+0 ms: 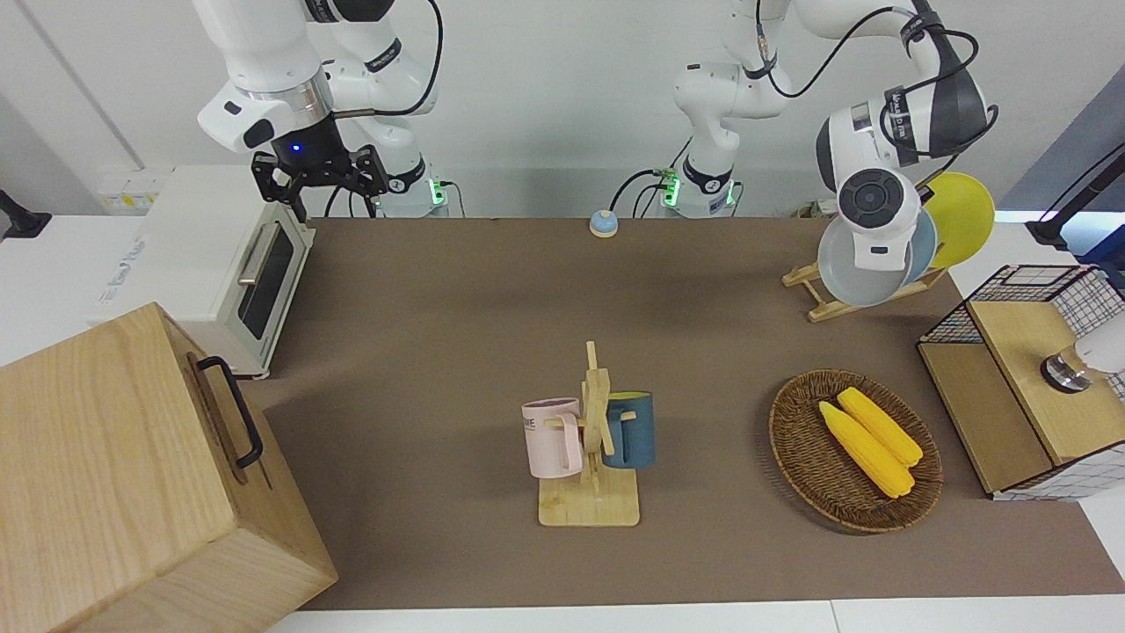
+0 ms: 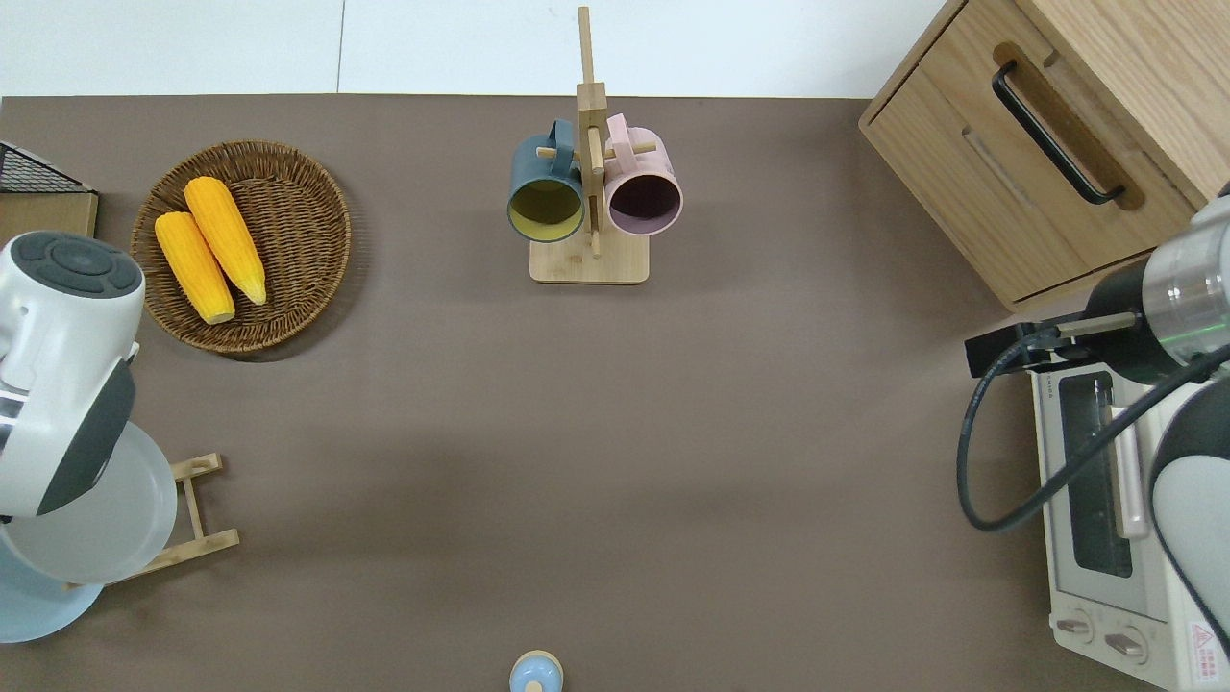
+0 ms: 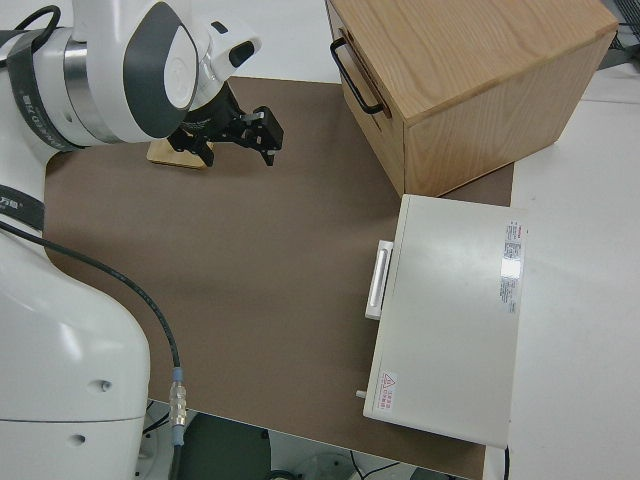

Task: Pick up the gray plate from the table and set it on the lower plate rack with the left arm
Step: 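Lower the upright gray plate into the lower slot of the wooden rack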

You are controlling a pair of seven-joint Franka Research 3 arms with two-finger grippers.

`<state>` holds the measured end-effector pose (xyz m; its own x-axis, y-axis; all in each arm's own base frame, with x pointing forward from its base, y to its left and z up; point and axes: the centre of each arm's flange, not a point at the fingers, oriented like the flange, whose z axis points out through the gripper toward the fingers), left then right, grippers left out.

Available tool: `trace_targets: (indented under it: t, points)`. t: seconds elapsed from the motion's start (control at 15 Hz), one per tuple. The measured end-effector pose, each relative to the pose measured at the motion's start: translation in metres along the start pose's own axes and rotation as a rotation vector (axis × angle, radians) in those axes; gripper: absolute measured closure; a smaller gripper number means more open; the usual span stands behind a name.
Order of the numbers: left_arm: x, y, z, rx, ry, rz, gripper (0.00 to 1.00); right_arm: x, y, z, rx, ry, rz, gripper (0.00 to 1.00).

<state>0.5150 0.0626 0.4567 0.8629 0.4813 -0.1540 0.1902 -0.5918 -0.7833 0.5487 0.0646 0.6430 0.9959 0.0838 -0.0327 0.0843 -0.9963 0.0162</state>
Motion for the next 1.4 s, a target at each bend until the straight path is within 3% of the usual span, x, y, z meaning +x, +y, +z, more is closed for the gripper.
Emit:
trace_targets:
  t: [0.13,0.6,0.93,1.2,1.27,1.4]
  points:
    - [0.0,0.018,0.008,0.022,-0.012,-0.015,0.98,0.0,0.0,0.0,0.0,0.0,0.0,0.01]
    - [-0.005,0.043,0.011,0.036,-0.026,0.011,0.97,0.0,0.0,0.0,0.0,0.0,0.0,0.01]
    - [-0.008,0.047,0.011,-0.002,-0.052,0.018,0.51,0.0,0.0,0.0,0.0,0.0,0.0,0.01]
    - [-0.01,0.041,-0.008,-0.137,-0.088,0.05,0.07,0.0,0.0,0.0,0.0,0.0,0.0,0.01]
    - [-0.01,0.037,-0.018,-0.179,-0.087,0.056,0.01,0.0,0.0,0.0,0.0,0.0,0.0,0.01]
    - [-0.012,0.027,-0.047,-0.287,-0.075,0.055,0.0,0.0,0.0,0.0,0.0,0.0,0.0,0.01]
